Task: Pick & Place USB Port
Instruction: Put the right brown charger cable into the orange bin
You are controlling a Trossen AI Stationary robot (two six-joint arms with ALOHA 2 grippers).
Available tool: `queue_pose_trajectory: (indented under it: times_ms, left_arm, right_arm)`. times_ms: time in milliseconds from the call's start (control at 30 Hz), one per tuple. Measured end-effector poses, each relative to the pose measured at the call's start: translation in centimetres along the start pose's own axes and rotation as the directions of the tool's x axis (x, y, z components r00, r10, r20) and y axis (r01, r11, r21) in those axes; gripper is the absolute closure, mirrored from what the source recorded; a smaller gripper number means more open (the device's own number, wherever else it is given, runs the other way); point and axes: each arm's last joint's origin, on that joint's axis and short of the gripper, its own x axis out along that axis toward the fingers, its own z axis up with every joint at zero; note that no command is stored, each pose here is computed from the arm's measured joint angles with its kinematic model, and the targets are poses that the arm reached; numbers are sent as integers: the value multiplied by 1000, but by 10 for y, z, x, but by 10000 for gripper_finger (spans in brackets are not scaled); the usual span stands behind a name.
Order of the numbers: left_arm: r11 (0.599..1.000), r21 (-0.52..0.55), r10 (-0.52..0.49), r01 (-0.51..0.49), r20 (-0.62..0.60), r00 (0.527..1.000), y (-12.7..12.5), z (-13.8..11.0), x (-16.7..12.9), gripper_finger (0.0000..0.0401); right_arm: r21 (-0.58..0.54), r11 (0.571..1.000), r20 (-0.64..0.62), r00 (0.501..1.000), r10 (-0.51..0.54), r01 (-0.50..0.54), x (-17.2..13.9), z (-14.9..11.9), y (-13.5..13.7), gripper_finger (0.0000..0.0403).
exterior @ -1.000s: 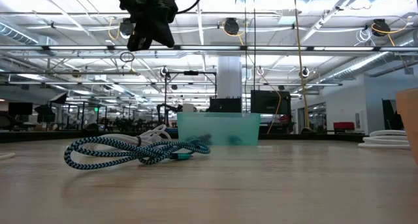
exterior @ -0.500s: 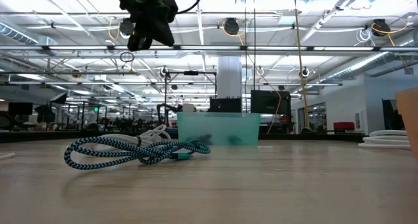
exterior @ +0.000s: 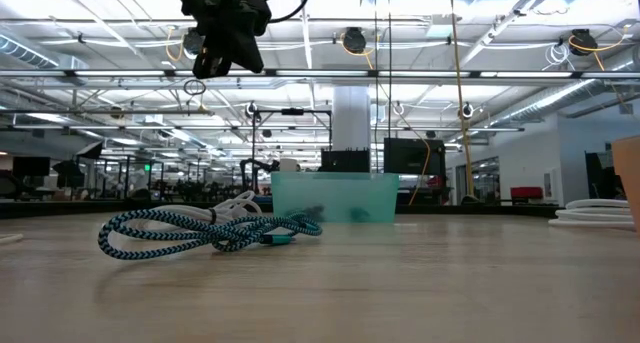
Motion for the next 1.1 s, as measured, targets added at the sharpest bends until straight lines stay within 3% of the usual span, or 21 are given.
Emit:
queue_pose_trajectory:
  times_ms: [267, 633, 933, 1100]
  left_arm:
    - [1000, 5, 2, -2, 4, 1000, 0, 0, 0, 377]
    - [1000, -2, 2, -2, 2, 1000, 0, 0, 0, 378]
    - [1000, -5, -3, 3, -1, 1000, 0, 0, 0, 377]
    - [1000, -1, -5, 5, -3, 1000, -1, -1, 0, 378]
  right_arm:
    - [53, 997, 35, 998, -51, 49, -3, -7, -11, 372]
    - [54, 998, -18, 1000, 14, -13, 34, -4, 2, 372]
    - [33, 999, -36, 999, 7, -6, 42, -4, 2, 272]
    - [44, 999, -34, 999, 31, -30, 37, -5, -3, 244]
